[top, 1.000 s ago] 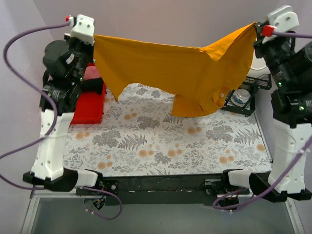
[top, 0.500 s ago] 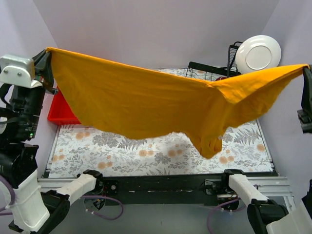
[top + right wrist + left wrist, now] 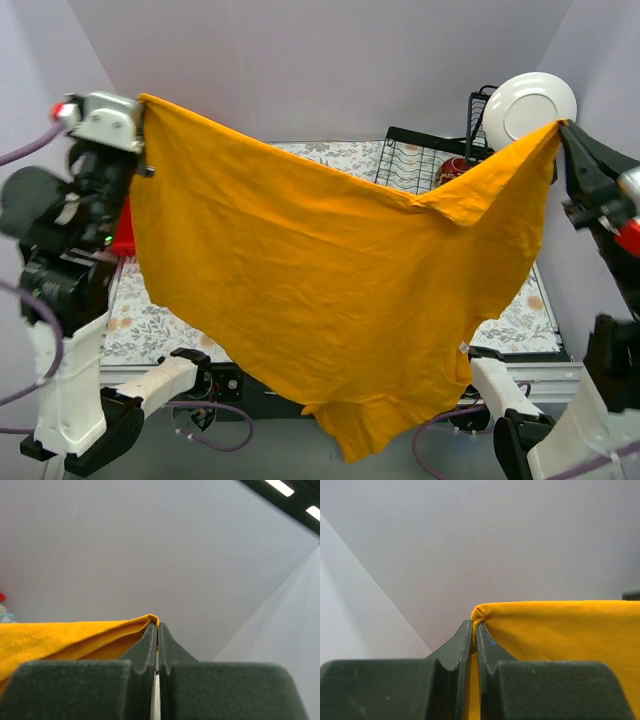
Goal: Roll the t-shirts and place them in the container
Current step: Flatten out the T-shirt at the center of the board.
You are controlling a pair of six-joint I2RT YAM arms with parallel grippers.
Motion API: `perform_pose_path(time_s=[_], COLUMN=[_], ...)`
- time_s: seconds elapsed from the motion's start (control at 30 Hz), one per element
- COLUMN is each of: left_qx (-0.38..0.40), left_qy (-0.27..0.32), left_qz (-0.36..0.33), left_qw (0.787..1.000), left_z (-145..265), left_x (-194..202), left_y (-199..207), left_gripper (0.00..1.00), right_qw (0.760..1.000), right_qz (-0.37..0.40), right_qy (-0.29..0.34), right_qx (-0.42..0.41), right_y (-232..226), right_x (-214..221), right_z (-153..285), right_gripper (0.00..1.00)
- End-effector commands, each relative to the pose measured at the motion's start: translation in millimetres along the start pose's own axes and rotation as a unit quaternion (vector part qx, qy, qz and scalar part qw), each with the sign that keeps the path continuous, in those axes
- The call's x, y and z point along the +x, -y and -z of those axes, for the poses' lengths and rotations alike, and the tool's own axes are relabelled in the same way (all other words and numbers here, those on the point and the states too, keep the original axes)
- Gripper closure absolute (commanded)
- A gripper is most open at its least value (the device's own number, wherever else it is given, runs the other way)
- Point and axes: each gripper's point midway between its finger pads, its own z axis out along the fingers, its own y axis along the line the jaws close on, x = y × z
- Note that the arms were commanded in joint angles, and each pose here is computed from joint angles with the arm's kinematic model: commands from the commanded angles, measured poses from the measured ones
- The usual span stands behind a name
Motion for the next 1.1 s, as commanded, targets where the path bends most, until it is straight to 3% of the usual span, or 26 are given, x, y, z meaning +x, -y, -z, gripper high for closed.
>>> perform_pose_path(time_s=[0.0, 0.03, 0.13, 0.2, 0.33, 0.43, 0.5, 0.53, 0.77, 1.07], left_qx=[0.057, 0.082, 0.117, 0.154, 0.213, 0.230, 0.219, 0.221, 0.183, 0.156], left_qy=[-0.116, -0.142, -0.189, -0.250, -0.318, -0.353, -0.355, -0.373, -0.391, -0.374], left_qz=[-0.040, -0.037, -0.006, 0.015, 0.041, 0.045, 0.038, 0.037, 0.032, 0.037], left_qw=[0.991, 0.986, 0.975, 0.956, 0.923, 0.906, 0.908, 0.900, 0.901, 0.913], left_z=[-47.0, -51.3, -68.1, -75.0, -86.3, -97.8, -114.8, -117.6, -160.0, -176.4], left_x=[111.8, 141.5, 198.5, 261.5, 346.7, 398.6, 412.5, 435.9, 480.0, 476.3], left_y=[49.9, 68.1, 104.3, 139.8, 193.9, 219.5, 221.2, 228.8, 221.5, 184.5], left_gripper=[1.00, 1.00, 1.00, 1.00, 1.00, 1.00, 1.00, 1.00, 1.00, 1.00], right_qw=[0.995, 0.989, 0.979, 0.966, 0.940, 0.924, 0.914, 0.912, 0.907, 0.908], right_qz=[-0.067, -0.097, -0.136, -0.172, -0.199, -0.199, -0.202, -0.200, -0.160, -0.157], right_qy=[-0.057, -0.093, -0.130, -0.175, -0.260, -0.306, -0.332, -0.337, -0.373, -0.371], right_qx=[-0.052, -0.065, -0.081, -0.086, -0.099, -0.115, -0.117, -0.118, -0.113, -0.112], right_y=[-17.5, -29.2, -49.6, -71.5, -109.4, -130.0, -136.6, -137.2, -132.1, -131.7], right_x=[86.0, 124.7, 178.6, 240.9, 349.9, 410.5, 443.2, 451.3, 498.8, 504.1], right_z=[-41.9, -46.5, -49.1, -46.1, -38.5, -36.2, -37.7, -39.4, -55.3, -67.0], right_gripper=[0.99, 0.99, 0.99, 0.99, 0.99, 0.99, 0.99, 0.99, 0.99, 0.99])
